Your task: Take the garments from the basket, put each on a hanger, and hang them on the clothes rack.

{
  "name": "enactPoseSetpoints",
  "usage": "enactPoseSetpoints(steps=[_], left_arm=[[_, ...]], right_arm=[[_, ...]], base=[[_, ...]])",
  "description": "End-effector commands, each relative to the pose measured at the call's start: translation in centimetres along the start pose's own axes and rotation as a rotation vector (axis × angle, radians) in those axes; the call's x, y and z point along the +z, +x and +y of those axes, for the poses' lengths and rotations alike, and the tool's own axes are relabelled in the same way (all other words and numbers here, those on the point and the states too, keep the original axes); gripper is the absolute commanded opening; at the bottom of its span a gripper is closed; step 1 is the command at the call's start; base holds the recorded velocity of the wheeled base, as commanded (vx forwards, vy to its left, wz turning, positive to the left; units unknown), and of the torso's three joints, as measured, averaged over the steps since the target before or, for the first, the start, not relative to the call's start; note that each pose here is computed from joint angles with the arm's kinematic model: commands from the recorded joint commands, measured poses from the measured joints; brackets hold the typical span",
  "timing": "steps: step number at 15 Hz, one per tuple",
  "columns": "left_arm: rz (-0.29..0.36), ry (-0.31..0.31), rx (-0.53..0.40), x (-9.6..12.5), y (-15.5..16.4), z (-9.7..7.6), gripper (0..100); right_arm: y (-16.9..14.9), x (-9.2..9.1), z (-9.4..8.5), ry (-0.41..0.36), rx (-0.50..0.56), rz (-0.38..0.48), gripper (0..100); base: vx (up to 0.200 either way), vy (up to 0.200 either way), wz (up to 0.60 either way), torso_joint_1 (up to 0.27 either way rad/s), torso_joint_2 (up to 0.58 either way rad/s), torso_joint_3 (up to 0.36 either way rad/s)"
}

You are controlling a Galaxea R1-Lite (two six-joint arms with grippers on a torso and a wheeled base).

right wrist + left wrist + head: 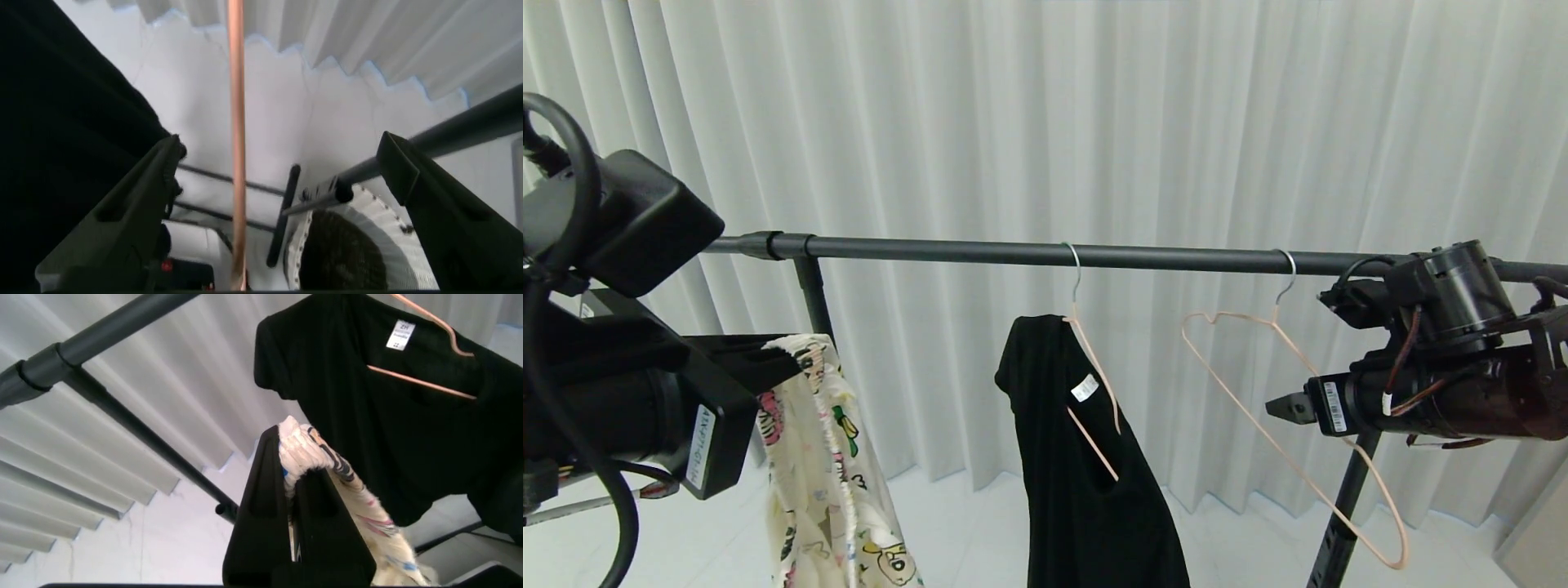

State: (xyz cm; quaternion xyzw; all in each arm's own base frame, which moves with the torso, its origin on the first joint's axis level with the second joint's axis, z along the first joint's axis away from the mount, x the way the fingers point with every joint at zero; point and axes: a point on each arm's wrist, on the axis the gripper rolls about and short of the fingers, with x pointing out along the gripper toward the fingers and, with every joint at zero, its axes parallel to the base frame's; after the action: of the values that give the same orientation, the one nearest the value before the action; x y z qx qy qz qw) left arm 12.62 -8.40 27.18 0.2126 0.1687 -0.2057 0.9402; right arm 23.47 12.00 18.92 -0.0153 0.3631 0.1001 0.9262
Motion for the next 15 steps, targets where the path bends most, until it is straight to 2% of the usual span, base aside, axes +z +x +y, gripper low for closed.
enactPoseSetpoints(steps=[1, 3, 4, 10, 15], left_arm=[[0.006, 0.002, -0.002, -0.2, 0.0, -0.1, 0], [0.005, 0.010, -0.017, -0.3, 0.0, -0.4, 0], [0.004, 0.014, -0.024, -0.3, 0.0, -0.5, 0], [-0.003, 0.014, -0.025, -0.4, -0.3, -0.5, 0], [-0.007, 0.012, -0.024, -0.6, -0.6, -0.4, 0]], right_arm=[[0.2, -0.2, 0.0, -0.002, -0.003, 0.010, 100], [-0.2, -0.2, 0.0, -0.003, 0.001, 0.004, 100], [-0.3, -0.3, 0.1, -0.004, 0.003, 0.006, 0], [-1.3, -0.7, 0.3, 0.002, 0.013, 0.025, 0], [-2.0, -0.5, 0.5, 0.014, 0.031, -0.003, 0]], base=[[0.000, 0.000, 0.00, 0.000, 0.00, 0.000], [0.000, 0.000, 0.00, 0.000, 0.00, 0.000], [0.000, 0.000, 0.00, 0.000, 0.00, 0.000], [0.000, 0.000, 0.00, 0.000, 0.00, 0.000], [0.000, 0.000, 0.00, 0.000, 0.00, 0.000]])
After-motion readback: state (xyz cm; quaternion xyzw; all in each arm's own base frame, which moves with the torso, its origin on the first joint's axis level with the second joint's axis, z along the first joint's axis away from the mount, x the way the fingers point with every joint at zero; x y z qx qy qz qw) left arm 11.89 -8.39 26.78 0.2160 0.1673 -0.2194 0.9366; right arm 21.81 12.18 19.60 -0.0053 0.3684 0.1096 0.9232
